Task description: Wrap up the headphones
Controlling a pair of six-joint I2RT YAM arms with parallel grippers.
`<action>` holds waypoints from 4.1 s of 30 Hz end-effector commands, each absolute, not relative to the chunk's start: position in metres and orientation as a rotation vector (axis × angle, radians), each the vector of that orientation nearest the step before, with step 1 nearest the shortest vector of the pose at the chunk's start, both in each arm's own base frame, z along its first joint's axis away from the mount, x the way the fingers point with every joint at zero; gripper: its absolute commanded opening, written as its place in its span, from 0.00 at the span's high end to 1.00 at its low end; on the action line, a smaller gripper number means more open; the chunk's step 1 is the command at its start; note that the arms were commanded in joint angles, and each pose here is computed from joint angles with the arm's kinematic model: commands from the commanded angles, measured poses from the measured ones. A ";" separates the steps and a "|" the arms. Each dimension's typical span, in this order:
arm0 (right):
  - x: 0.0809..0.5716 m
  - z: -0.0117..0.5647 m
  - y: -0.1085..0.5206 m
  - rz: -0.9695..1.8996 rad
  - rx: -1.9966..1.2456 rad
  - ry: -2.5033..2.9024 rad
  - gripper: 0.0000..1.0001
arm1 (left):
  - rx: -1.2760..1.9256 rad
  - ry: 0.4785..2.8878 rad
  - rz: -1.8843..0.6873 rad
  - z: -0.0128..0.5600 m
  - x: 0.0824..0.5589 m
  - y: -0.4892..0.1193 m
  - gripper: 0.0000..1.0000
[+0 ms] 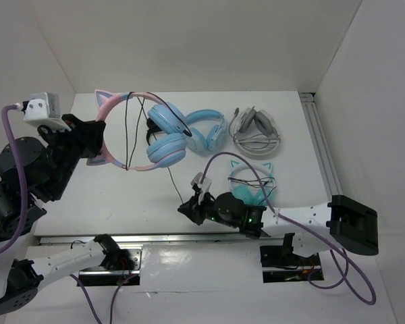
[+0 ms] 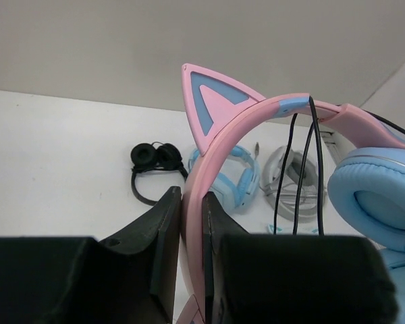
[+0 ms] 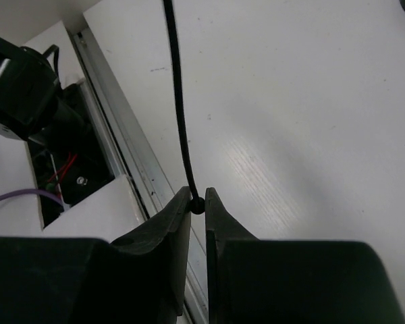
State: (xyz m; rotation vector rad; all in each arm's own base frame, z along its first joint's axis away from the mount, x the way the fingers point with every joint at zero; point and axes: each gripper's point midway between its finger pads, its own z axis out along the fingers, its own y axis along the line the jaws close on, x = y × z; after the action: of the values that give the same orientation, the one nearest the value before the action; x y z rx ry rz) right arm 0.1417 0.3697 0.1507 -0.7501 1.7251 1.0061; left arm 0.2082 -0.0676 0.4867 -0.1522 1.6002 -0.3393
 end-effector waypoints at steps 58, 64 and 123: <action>0.044 0.345 0.387 0.387 -1.156 1.402 1.00 | 0.054 1.827 0.011 0.328 0.266 -0.100 1.00; 0.014 0.326 0.414 0.460 -1.314 1.345 1.00 | -0.180 1.849 0.073 0.332 0.265 -0.077 1.00; 0.225 0.361 0.263 -0.097 -0.995 1.367 1.00 | 0.843 1.654 -0.482 0.335 0.180 -0.183 1.00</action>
State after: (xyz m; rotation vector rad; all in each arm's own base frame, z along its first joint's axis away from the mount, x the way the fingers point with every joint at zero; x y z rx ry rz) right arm 0.2126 0.2884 0.3354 -1.1288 1.3534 -0.1065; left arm 0.1951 -0.1794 0.3025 0.8049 1.7564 -0.4089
